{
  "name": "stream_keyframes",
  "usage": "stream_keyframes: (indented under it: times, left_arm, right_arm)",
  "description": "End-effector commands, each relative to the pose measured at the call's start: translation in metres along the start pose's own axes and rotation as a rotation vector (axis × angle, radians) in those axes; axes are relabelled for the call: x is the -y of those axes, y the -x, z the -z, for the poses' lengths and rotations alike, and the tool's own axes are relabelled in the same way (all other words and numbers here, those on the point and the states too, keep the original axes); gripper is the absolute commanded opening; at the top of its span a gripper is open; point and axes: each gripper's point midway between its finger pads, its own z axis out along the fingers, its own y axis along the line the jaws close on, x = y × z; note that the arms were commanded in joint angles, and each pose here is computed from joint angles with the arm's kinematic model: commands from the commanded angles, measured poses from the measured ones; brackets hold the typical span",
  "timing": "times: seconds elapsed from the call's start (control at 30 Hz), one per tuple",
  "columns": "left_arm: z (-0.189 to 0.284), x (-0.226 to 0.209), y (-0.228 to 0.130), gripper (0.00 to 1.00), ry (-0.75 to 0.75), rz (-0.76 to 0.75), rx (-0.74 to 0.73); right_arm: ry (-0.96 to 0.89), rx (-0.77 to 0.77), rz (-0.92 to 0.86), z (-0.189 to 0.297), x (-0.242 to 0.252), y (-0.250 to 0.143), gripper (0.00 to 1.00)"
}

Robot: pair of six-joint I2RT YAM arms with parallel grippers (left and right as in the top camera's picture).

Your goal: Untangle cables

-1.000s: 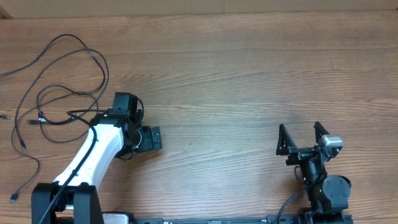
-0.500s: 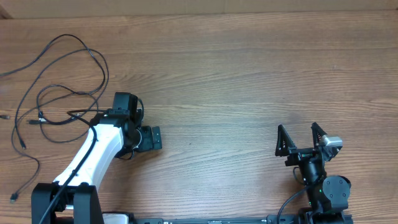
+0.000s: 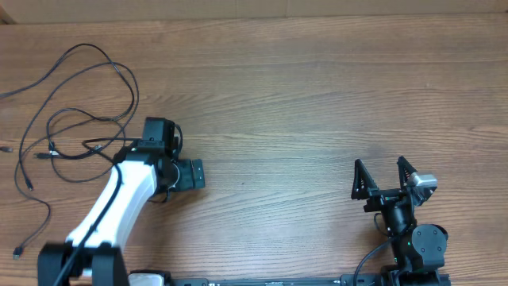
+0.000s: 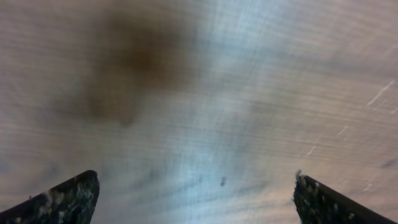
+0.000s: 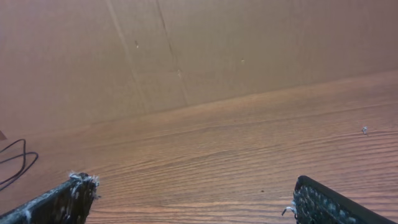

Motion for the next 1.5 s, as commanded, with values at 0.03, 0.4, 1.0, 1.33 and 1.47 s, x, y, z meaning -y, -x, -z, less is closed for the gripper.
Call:
stream_keyframes:
  times: [0.03, 0.4, 1.0, 1.33, 1.47]
  left_arm:
    - [0.047, 0.011, 0.049, 1.00, -0.057, -0.019, 0.353]
    - [0.148, 0.024, 0.062, 1.00, -0.230, -0.171, 1.176]
    - [0.108, -0.019, 0.008, 1.00, -0.071, -0.180, 1.268]
    - [0.124, -0.017, 0.008, 1.00, -0.089, -0.183, 1.335]
    - [0.124, -0.017, 0.008, 1.00, -0.089, -0.183, 1.335]
  right_arm:
    - [0.005, 0.002, -0.007, 0.000, 0.000, -0.002, 1.00]
    - [0.005, 0.002, -0.007, 0.000, 0.000, -0.002, 1.00]
    - [0.005, 0.002, -0.007, 0.000, 0.000, -0.002, 1.00]
    - [0.005, 0.002, -0.007, 0.000, 0.000, -0.002, 1.00]
    - [0.005, 0.002, -0.007, 0.000, 0.000, -0.002, 1.00]
